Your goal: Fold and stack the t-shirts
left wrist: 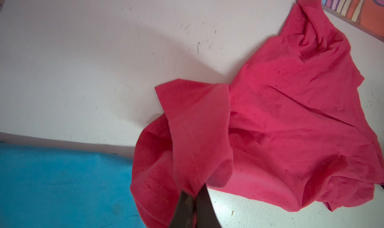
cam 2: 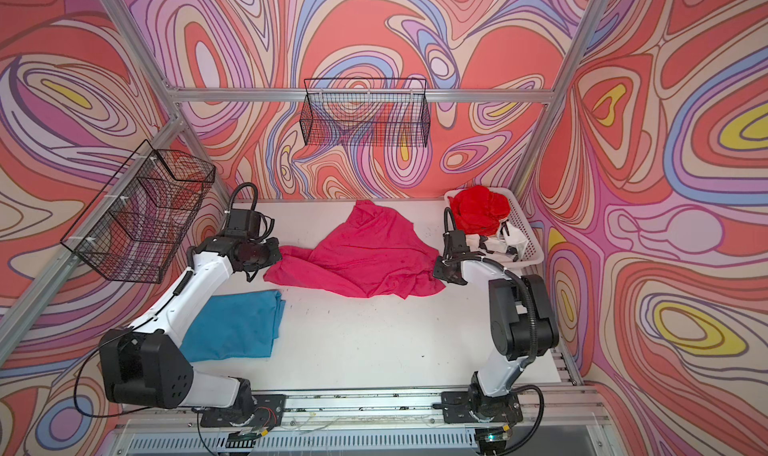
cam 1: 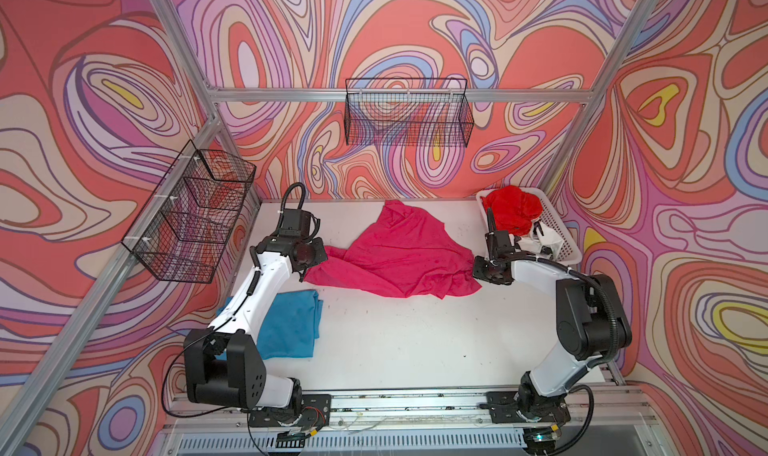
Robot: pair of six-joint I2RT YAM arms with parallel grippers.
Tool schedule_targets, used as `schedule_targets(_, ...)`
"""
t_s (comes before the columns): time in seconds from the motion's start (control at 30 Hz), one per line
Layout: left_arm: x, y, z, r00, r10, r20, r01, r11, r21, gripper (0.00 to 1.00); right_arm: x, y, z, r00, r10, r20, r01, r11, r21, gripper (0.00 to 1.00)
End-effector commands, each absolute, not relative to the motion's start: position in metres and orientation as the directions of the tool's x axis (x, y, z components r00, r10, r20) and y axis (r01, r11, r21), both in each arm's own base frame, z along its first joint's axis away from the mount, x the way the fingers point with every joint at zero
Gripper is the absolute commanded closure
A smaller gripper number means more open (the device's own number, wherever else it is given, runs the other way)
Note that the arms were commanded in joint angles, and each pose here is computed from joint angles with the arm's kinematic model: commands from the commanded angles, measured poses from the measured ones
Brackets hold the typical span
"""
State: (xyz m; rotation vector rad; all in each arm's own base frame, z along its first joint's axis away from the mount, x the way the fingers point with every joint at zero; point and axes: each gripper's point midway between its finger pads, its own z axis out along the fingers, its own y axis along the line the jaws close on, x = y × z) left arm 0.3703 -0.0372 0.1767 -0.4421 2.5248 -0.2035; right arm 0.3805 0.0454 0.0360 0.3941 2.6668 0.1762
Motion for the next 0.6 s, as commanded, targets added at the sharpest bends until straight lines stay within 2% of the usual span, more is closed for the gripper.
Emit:
schedule_targets(0.0, 0.367, -0.035, 0.184, -0.783, -0.357, -0.509, -0.272, 0.933, -0.235, 1.00, 0.346, 0.049, 0.024, -0.897, 0.310, -0.315, 0.263, 0.947, 0.183, 0.52)
schedule_targets(0.23, 0.366, -0.031, 0.194, -0.775, -0.351, -0.526, -0.273, 0.936, -0.223, 1.00, 0.346, 0.049, 0.055, -0.871, 0.279, -0.405, 0.235, 0.959, 0.157, 0.50)
schedule_targets(0.57, 0.363, -0.023, 0.200, -0.760, -0.352, -0.546, -0.286, 0.936, -0.205, 1.00, 0.343, 0.068, 0.019, -0.919, 0.199, -0.340, 0.177, 0.980, 0.095, 0.51)
